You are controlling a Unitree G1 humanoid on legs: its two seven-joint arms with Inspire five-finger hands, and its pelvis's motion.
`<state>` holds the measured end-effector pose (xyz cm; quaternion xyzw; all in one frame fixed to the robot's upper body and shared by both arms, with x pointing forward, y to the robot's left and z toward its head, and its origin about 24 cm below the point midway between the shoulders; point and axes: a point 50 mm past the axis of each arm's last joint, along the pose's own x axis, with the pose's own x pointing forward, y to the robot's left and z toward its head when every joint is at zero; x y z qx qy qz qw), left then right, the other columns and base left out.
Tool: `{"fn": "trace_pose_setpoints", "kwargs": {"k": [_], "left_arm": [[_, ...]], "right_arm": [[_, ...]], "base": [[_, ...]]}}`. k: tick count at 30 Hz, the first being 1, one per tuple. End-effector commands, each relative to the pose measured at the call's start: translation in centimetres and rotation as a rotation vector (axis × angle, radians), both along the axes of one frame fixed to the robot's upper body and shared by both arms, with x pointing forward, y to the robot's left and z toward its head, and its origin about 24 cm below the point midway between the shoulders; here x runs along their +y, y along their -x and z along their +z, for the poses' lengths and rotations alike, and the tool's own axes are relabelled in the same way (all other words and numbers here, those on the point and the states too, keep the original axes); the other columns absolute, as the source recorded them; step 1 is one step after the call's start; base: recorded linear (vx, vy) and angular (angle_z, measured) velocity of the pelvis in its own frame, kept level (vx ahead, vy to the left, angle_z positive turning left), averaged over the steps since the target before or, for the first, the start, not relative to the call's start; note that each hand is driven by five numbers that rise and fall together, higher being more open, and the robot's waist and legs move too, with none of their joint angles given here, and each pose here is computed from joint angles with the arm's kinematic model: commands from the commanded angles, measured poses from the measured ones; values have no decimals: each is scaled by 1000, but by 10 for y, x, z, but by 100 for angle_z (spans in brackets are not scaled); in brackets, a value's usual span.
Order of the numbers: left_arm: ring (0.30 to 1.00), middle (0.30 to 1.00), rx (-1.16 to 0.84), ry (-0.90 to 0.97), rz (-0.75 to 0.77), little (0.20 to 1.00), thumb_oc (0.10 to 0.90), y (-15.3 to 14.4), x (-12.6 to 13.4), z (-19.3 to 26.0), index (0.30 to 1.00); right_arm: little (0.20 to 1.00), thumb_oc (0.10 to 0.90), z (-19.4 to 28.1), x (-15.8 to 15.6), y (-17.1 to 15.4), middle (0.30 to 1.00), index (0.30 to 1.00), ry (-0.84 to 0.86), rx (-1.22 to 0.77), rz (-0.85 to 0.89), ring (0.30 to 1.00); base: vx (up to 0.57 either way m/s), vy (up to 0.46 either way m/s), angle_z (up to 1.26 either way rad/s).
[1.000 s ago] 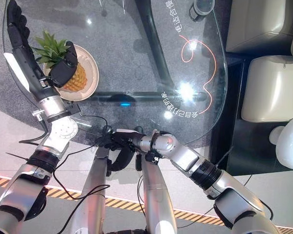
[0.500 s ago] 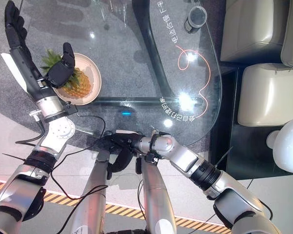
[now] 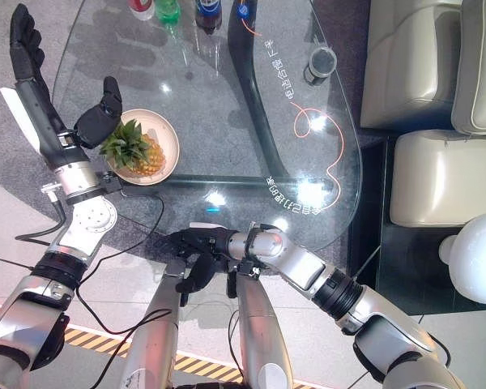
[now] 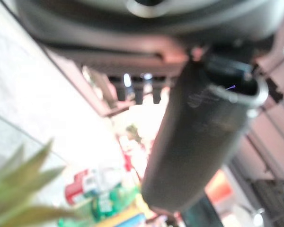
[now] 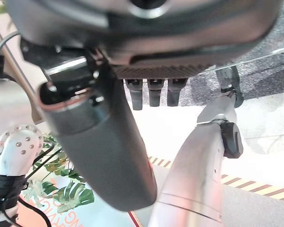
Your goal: Pick up the fruit to the plate
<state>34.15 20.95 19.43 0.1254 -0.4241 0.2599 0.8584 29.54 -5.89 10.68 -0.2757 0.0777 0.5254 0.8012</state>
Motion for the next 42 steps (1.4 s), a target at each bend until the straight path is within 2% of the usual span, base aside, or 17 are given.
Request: {"fn": "trace_pose_setpoints", "kwargs": {"k": [1, 8, 12, 15, 16, 19, 23, 25, 28, 35, 39, 42], "left_arm": [[900, 900, -181, 54, -24, 900, 800, 12, 13, 32, 900], [900, 900, -72, 186, -1, 900, 800, 18, 33, 0, 900], [900, 900, 79, 339, 11, 900, 800, 27, 49, -44, 900], [900, 900, 151, 384, 18, 900, 800, 33, 51, -65, 900], [900, 900, 222, 445, 28, 900, 800, 43, 54, -88, 900], [900, 900, 287, 491, 44, 900, 800, 53, 56, -109, 900], [900, 900, 495, 668, 112, 900, 800, 90, 57, -174, 900], [900, 900, 518, 676, 117, 900, 800, 95, 57, -180, 900], [900, 900, 723, 780, 166, 900, 800, 124, 52, -224, 900], [900, 900, 1030, 911, 208, 900, 800, 170, 43, -279, 900], [900, 900, 1139, 979, 249, 900, 800, 188, 40, -297, 900], [900, 900, 1321, 1124, 270, 900, 800, 215, 30, -325, 900]], "right_arm": [[900, 800, 26, 32, 29, 900, 900, -224, -48, 177, 900], [900, 800, 15, 29, 30, 900, 900, -253, -27, 115, 900], [900, 800, -11, 17, 29, 900, 900, -287, 28, -3, 900], [900, 800, -23, 9, 30, 900, 900, -298, 59, -58, 900], [900, 800, -37, -2, 33, 900, 900, -303, 86, -128, 900], [900, 800, -53, -15, 36, 900, 900, -310, 112, -220, 900], [900, 800, -103, -49, 56, 900, 900, -289, 247, -437, 900], [900, 800, -108, -51, 59, 900, 900, -283, 260, -451, 900], [900, 800, -139, -66, 76, 900, 900, -255, 364, -609, 900], [900, 800, -174, -84, 96, 900, 900, -167, 478, -837, 900], [900, 800, -193, -97, 106, 900, 900, -121, 534, -976, 900], [900, 800, -215, -108, 121, 900, 900, -46, 597, -1145, 900]], "base": [[-9, -94, 1], [6, -69, 2], [37, -61, 11], [45, -35, 9], [68, -41, 7], [77, -26, 6], [169, 4, 13], [108, 3, 2], [161, 7, 5], [72, 22, 2], [16, 16, 0], [23, 23, -1]]}}
